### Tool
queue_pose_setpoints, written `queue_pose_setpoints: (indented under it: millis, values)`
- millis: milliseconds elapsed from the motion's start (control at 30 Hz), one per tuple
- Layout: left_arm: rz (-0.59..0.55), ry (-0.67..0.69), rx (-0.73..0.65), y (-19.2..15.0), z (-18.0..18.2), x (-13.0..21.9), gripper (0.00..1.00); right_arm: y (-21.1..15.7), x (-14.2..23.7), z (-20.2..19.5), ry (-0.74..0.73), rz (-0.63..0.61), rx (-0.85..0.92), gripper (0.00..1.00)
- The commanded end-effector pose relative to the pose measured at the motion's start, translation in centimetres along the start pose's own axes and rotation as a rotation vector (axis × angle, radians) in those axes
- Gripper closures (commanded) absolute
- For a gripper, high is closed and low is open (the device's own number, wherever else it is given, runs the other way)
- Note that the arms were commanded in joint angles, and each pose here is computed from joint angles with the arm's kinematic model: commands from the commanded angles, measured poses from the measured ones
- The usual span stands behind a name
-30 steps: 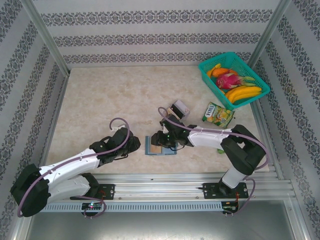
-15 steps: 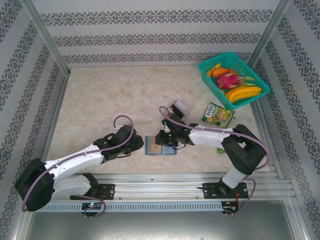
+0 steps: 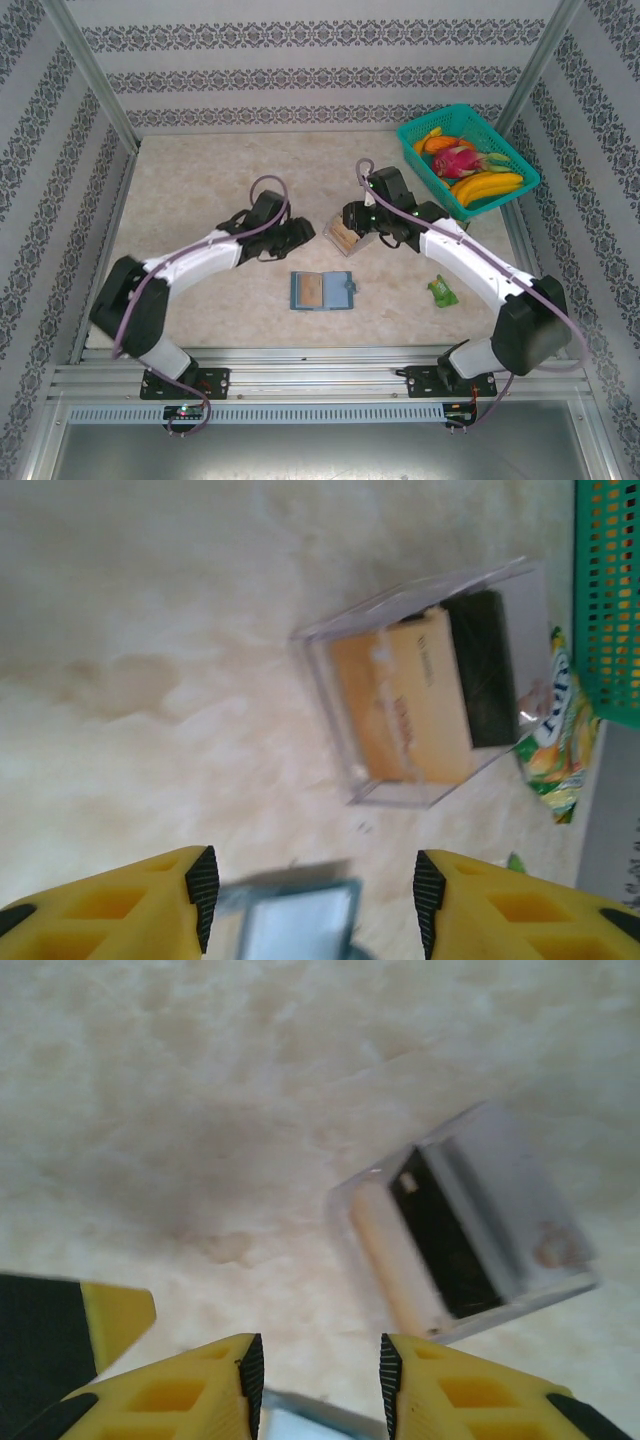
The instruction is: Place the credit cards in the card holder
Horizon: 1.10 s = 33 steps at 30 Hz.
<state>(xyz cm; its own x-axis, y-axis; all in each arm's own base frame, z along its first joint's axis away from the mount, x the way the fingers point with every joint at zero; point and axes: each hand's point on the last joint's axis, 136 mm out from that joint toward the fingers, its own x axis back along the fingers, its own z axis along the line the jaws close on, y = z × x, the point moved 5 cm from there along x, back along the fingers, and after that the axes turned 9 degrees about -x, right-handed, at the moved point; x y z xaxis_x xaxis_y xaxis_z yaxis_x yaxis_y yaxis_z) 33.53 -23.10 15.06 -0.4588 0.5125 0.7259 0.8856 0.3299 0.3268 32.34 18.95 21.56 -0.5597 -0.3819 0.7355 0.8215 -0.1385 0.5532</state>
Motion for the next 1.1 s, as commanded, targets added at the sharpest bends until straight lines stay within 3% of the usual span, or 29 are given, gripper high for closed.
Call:
queue_pose_setpoints:
  millis: [0, 267, 500, 567, 767, 1067]
  values:
    - [0.052, -0.085, 0.035, 2.0, -1.0, -2.6, 0.43, -0.7, -1.2, -2.2, -0.167, 0.078, 0.155, 0.62]
    - [0.116, -0.074, 0.097, 3.5, -0.6, -7.4, 0.4, 1.2, -3.5, -4.0, -0.371, 0.12, 0.253, 0.57]
    - [0.143, -0.093, 0.121, 3.5, -0.5, -9.3, 0.41, 1.2, -4.8, -3.6, -0.314, 0.173, 0.279, 0.46]
    - [0.151, -0.09, 0.123, 3.4, -0.3, -9.7, 0.41, 1.1, -5.1, -3.4, -0.3, 0.184, 0.289, 0.38]
    - [0.152, -0.15, 0.13, 3.4, -0.8, -10.5, 0.41, 1.0, -6.2, -4.1, -0.357, 0.234, 0.324, 0.47]
    - [0.179, -0.106, 0.153, 2.8, 0.2, -11.1, 0.46, 0.4, -7.9, -3.8, -0.311, 0.281, 0.311, 0.53]
